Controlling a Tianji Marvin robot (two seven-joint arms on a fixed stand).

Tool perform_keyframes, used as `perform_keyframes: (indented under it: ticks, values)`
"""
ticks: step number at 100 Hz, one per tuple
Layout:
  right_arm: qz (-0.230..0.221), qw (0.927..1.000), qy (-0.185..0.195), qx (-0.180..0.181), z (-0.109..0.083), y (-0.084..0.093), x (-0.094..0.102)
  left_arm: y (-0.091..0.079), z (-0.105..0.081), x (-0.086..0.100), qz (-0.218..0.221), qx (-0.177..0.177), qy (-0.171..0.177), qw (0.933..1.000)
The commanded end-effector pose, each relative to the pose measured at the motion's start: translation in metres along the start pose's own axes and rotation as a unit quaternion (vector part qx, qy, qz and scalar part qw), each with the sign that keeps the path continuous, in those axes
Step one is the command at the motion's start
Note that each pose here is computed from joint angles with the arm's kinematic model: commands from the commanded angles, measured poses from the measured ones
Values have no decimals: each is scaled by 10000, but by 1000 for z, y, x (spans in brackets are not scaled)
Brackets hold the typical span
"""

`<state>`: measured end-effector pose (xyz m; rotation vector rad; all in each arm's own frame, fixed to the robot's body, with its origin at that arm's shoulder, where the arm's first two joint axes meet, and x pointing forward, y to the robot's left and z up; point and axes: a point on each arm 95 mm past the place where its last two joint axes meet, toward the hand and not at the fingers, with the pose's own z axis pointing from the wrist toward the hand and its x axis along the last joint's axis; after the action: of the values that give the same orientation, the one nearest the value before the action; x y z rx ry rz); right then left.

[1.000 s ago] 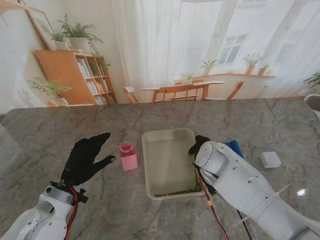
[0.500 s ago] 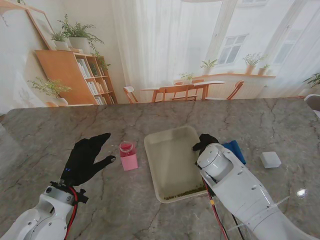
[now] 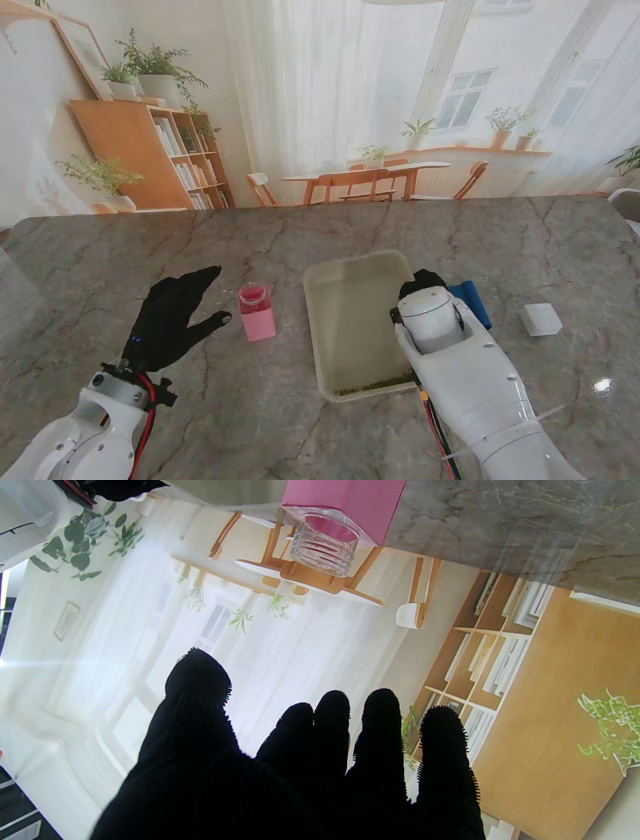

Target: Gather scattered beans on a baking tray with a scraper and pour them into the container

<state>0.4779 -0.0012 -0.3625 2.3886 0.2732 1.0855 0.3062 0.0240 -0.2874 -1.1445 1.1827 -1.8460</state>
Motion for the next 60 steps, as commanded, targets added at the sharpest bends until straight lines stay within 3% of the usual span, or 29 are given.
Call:
perform_keyframes:
  ticks: [1,40,60]
  values:
    - [97,9996,-185,171,1,-11,-7,1,-1,2,-36,-7,-7,10000]
    - [1210,9909,-586,58,0,-8,-1,1,-1,2,-36,-7,-7,10000]
    - [1690,9844,-472,-123,1,-7,-1,1,-1,2,-20,-16,-20,10000]
